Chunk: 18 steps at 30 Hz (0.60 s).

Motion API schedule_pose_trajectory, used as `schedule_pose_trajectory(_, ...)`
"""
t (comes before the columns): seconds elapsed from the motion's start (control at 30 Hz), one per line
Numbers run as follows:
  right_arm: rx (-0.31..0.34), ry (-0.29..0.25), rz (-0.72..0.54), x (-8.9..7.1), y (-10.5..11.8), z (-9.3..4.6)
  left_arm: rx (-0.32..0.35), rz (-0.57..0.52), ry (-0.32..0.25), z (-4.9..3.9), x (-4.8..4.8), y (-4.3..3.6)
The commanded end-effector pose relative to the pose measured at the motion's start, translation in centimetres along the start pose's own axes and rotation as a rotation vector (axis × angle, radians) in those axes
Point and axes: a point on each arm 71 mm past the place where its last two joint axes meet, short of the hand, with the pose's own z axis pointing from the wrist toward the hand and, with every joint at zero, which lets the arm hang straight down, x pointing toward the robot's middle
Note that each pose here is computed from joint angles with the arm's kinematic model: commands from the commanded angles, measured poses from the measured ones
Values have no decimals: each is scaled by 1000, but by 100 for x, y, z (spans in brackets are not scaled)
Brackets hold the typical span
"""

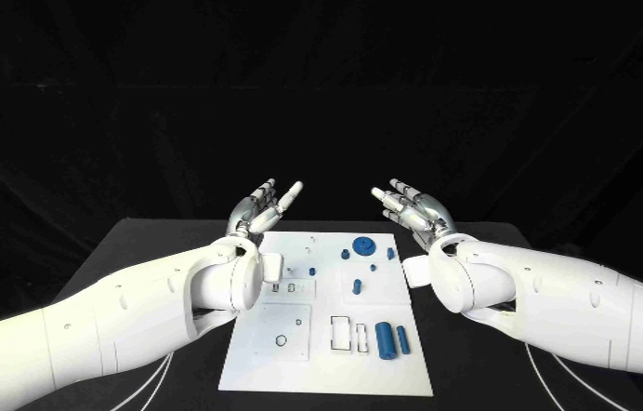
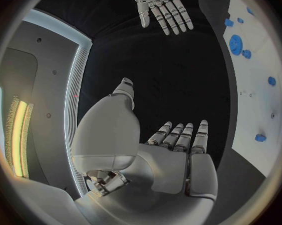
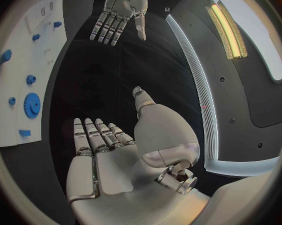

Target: Assemble the parts on the task board

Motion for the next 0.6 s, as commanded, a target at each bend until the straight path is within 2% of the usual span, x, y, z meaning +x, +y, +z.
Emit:
schedule_pose_trajectory(0.03,41,198,-17,116,-14,18,-12,-19,58,5,52,-5)
schedule_pose_trajectory(0.13,52,232,-27,121,-17,31,-12,-19,58,5,52,-5)
schedule_pose_trajectory(0.27,57,246,-32,123,-18,36,-12,-19,58,5,52,-5)
schedule_pose_trajectory(0.3,-98,203,-277,-27,151,68,18,-14,70,2,-141,-94)
schedule_pose_trajectory(0.6,-160,219,-402,-62,262,76,52,-3,77,-28,-219,-233)
